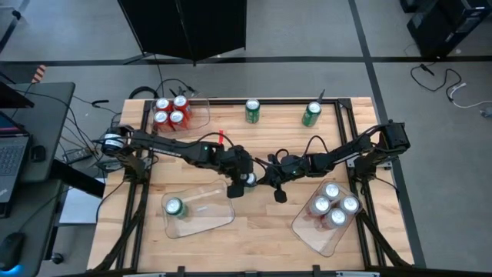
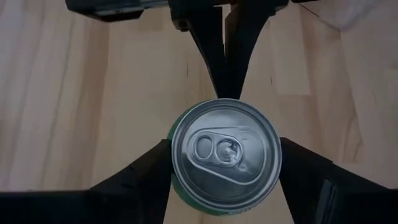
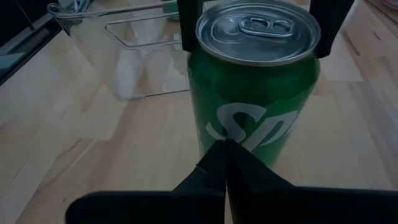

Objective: Sort soda cans
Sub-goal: Put the green soda can into the bottom right transparent bin

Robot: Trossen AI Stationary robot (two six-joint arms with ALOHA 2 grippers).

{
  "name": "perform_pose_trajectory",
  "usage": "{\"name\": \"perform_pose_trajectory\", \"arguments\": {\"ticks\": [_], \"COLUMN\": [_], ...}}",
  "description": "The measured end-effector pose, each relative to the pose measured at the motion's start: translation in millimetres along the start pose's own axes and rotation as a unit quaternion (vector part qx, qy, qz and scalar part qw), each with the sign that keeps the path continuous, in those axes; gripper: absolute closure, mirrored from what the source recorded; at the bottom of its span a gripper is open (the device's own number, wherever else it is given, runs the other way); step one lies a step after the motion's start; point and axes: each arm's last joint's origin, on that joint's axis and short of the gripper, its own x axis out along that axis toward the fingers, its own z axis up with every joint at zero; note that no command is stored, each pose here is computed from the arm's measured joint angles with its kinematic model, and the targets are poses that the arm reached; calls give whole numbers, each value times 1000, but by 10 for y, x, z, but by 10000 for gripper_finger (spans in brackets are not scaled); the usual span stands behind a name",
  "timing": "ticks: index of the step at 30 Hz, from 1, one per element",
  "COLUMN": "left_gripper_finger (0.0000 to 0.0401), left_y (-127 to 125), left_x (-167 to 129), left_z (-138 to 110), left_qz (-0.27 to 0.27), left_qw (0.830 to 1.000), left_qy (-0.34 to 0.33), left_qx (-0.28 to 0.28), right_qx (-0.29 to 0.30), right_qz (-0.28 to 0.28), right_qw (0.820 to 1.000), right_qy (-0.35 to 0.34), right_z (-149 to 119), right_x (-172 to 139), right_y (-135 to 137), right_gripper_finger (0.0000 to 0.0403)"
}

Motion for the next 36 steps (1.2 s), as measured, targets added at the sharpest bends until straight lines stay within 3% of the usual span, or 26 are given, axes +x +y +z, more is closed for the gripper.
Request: {"name": "perform_pose_trajectory", "arguments": {"ticks": [11, 16, 23, 29, 36], "left_gripper_finger": [163, 163, 163, 164, 164], "left_y": [-124, -344, -781, -1124, -1513], "left_x": [-510, -923, -1469, -1642, -1715], "left_z": [-5, 59, 176, -33, -456], "left_qz": [1, 5, 21, 1, 29], "left_qw": [1000, 998, 997, 999, 987], "left_qy": [-18, -58, -43, 16, 70], "left_qx": [0, 16, 58, -35, -143], "right_qx": [2, 8, 14, 16, 14], "right_qz": [-9, -19, -33, -35, -34], "right_qw": [1000, 1000, 999, 999, 999], "right_qy": [11, 11, 10, 10, 10], "right_z": [-19, -18, -16, -16, -15], "right_x": [-1, -7, -18, -20, -20], "right_y": [-20, -87, -187, -206, -205], "right_gripper_finger": [403, 403, 403, 403, 403]}}
